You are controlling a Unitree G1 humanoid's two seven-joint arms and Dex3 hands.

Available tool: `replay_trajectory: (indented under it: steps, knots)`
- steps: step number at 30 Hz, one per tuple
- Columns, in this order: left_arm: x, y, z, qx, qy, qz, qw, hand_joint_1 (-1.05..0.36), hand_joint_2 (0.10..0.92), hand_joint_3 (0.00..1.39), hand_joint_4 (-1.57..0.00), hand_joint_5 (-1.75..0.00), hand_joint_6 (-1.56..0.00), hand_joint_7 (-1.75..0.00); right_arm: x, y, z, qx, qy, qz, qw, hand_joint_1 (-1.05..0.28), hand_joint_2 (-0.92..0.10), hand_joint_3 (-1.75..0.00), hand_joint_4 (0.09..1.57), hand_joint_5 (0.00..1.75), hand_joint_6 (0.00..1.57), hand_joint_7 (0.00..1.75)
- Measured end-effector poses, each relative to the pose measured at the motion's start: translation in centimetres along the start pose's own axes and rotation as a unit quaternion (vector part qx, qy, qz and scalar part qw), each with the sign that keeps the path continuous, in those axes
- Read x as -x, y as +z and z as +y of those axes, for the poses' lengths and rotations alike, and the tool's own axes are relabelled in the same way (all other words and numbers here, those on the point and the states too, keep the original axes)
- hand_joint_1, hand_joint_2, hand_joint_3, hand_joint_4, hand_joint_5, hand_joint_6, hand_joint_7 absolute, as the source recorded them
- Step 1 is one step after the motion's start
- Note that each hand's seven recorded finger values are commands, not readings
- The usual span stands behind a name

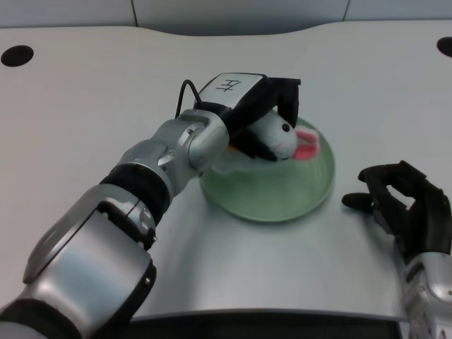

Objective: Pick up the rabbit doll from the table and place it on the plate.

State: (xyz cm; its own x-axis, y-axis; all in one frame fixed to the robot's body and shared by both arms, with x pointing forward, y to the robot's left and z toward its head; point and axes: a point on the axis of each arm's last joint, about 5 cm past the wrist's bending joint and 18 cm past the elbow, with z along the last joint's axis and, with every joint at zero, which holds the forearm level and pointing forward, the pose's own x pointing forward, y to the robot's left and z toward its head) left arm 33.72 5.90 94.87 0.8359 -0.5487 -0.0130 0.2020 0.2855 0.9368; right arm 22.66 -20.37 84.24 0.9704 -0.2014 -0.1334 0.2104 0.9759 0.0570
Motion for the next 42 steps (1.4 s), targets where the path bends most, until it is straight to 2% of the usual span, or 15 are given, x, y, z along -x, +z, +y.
replay_trajectory:
  steps: [1, 2, 3, 6, 8, 13, 17, 20, 26, 29, 32, 36, 39, 42]
  knots:
    - [0.0, 0.0, 0.1, -0.008, -0.003, 0.000, 1.000, -0.47, 0.832, 0.02, -0.49, -1.11, -0.53, -0.80, 0.00, 0.00, 0.00, -0.0001, 0.0001, 0.0001, 1.00000, -0.75, -0.92, -0.14, 0.86, 0.91, 0.85, 1.14]
    - [-0.1, 0.1, 0.1, -0.012, -0.006, 0.000, 1.000, -0.49, 0.834, 0.01, -0.49, -1.01, -0.57, -0.63, 0.00, -0.01, 0.00, -0.0002, 0.0004, 0.0003, 1.00000, -0.75, -0.92, -0.14, 0.86, 0.91, 0.85, 1.14]
    - [-0.2, 0.1, 0.3, -0.017, -0.012, -0.001, 1.000, -0.56, 0.857, 0.01, -0.39, -0.78, -0.51, -0.40, 0.01, -0.04, -0.02, -0.0007, 0.0004, 0.0011, 1.00000, -0.76, -0.92, -0.13, 0.86, 0.91, 0.85, 1.14]
    - [-0.3, 0.3, 0.6, -0.036, -0.038, 0.002, 0.999, -0.67, 0.874, 0.00, -0.29, -0.44, -0.40, -0.11, 0.02, -0.09, -0.01, -0.0023, 0.0002, 0.0021, 1.00000, -0.76, -0.92, -0.12, 0.86, 0.91, 0.86, 1.13]
    - [-0.4, 0.3, 0.7, -0.040, -0.050, 0.004, 0.998, -0.72, 0.886, 0.00, -0.22, -0.34, -0.32, -0.04, 0.03, -0.10, 0.02, -0.0029, 0.0004, 0.0023, 0.99999, -0.75, -0.92, -0.12, 0.86, 0.91, 0.86, 1.13]
    - [-0.4, 0.3, 0.6, -0.059, -0.070, 0.008, 0.996, -0.85, 0.917, 0.02, -0.02, -0.15, -0.12, 0.00, 0.04, -0.10, 0.03, -0.0030, -0.0002, 0.0024, 0.99999, -0.75, -0.92, -0.12, 0.87, 0.91, 0.86, 1.13]
    - [-0.4, 0.3, 0.5, -0.070, -0.073, 0.006, 0.995, -0.95, 0.921, 0.07, 0.00, -0.03, -0.02, 0.00, 0.04, -0.11, 0.01, -0.0040, 0.0001, 0.0025, 0.99999, -0.76, -0.92, -0.12, 0.87, 0.91, 0.86, 1.13]
    - [-0.4, 0.3, 0.4, -0.076, -0.075, 0.005, 0.994, -1.04, 0.921, 0.11, 0.00, 0.00, 0.00, 0.00, 0.04, -0.14, 0.01, -0.0033, 0.0001, 0.0034, 0.99999, -0.75, -0.92, -0.13, 0.85, 0.90, 0.86, 1.12]
    - [-0.2, -0.1, 0.7, -0.079, -0.074, 0.007, 0.994, -1.05, 0.921, 0.15, 0.00, 0.00, 0.00, 0.00, 0.04, -0.15, -0.01, -0.0035, -0.0004, 0.0038, 0.99999, -0.76, -0.92, -0.13, 0.85, 0.90, 0.86, 1.12]
    - [-0.1, -0.5, 1.1, -0.067, -0.067, 0.008, 0.995, -1.05, 0.921, 0.14, 0.00, 0.00, 0.00, 0.00, 0.03, -0.27, -0.01, -0.0033, -0.0007, 0.0074, 0.99997, -0.76, -0.92, -0.14, 0.86, 0.90, 0.86, 1.12]
    - [0.2, -1.3, 2.1, -0.039, -0.054, 0.006, 0.998, -1.03, 0.921, 0.12, 0.00, 0.00, 0.00, 0.00, -0.09, -0.21, 0.04, -0.0025, 0.0003, 0.0069, 0.99997, -0.75, -0.92, -0.14, 0.85, 0.90, 0.85, 1.13]
    - [0.8, -2.5, 3.4, -0.016, -0.037, 0.007, 0.999, -1.01, 0.921, 0.10, 0.00, 0.00, 0.00, 0.00, -0.17, -0.22, -0.04, -0.0013, -0.0005, 0.0067, 0.99998, -0.75, -0.92, -0.14, 0.85, 0.90, 0.85, 1.13]
    - [1.9, -3.9, 3.6, 0.022, -0.030, 0.008, 0.999, -0.99, 0.921, 0.08, 0.00, 0.00, 0.00, 0.00, -0.33, -0.17, 0.00, -0.0009, 0.0001, 0.0075, 0.99997, -0.75, -0.92, -0.14, 0.85, 0.90, 0.85, 1.14]
    - [3.2, -5.5, 3.6, 0.049, -0.032, 0.019, 0.998, -0.99, 0.921, 0.08, 0.00, 0.00, 0.00, 0.00, -0.43, -0.10, -0.18, 0.0029, -0.0014, 0.0075, 0.99997, -0.75, -0.92, -0.14, 0.85, 0.89, 0.85, 1.14]
